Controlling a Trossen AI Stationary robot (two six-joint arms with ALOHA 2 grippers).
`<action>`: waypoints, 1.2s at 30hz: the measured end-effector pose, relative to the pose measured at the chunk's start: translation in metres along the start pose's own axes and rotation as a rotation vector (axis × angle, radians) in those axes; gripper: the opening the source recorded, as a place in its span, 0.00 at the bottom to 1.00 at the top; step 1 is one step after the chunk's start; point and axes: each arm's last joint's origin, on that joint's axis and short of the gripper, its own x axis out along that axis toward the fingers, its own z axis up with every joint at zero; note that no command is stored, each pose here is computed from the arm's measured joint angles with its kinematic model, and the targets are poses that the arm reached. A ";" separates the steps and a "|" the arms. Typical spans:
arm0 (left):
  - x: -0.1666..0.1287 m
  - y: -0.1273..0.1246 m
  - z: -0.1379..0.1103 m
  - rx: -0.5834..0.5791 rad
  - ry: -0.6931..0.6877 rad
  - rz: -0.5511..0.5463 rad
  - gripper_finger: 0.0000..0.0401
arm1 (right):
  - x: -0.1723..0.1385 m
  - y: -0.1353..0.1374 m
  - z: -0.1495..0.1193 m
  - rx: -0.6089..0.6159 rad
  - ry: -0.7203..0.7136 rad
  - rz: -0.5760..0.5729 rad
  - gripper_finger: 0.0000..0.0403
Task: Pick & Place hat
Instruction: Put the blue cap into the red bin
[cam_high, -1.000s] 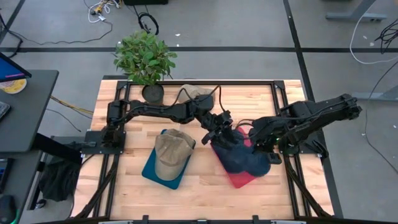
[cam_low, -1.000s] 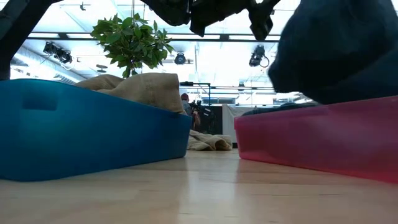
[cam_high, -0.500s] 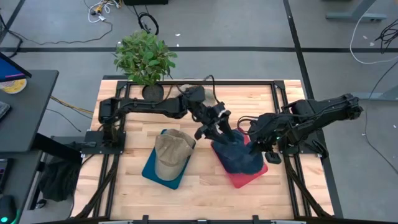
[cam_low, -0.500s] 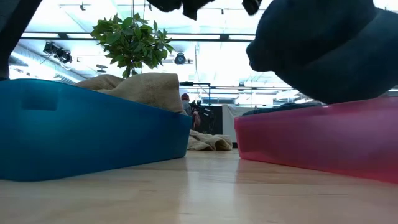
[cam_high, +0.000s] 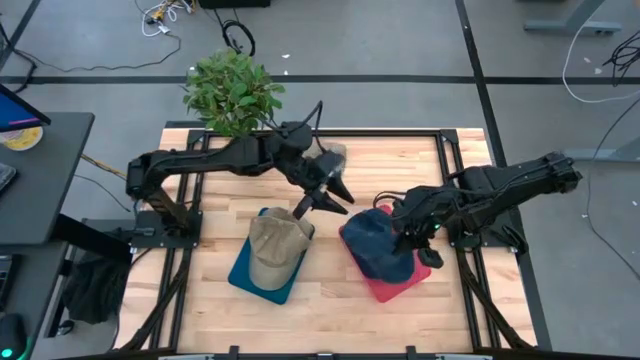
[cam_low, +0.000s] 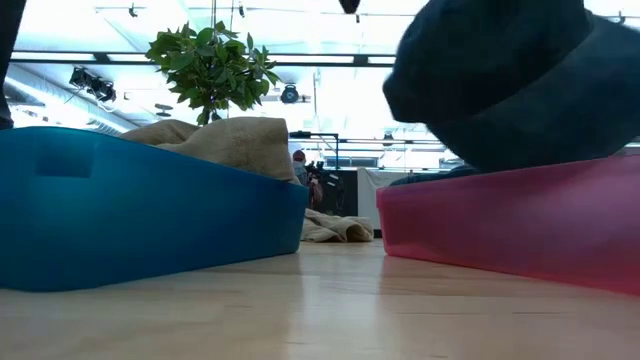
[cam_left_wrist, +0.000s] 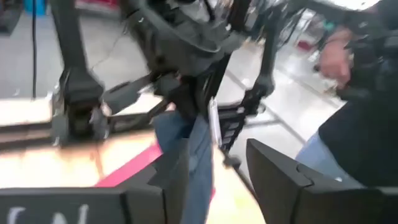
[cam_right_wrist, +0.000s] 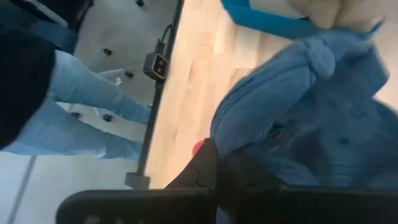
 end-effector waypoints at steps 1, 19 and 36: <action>-0.003 -0.002 -0.001 -0.013 0.023 0.008 0.39 | 0.004 -0.001 -0.001 0.008 0.005 0.015 0.00; -0.005 -0.016 0.000 -0.022 0.053 0.007 0.25 | 0.053 -0.047 -0.040 0.017 0.130 -0.030 0.00; -0.005 -0.016 -0.004 -0.064 0.085 0.027 0.25 | 0.039 -0.066 -0.038 -0.193 0.088 -0.197 0.01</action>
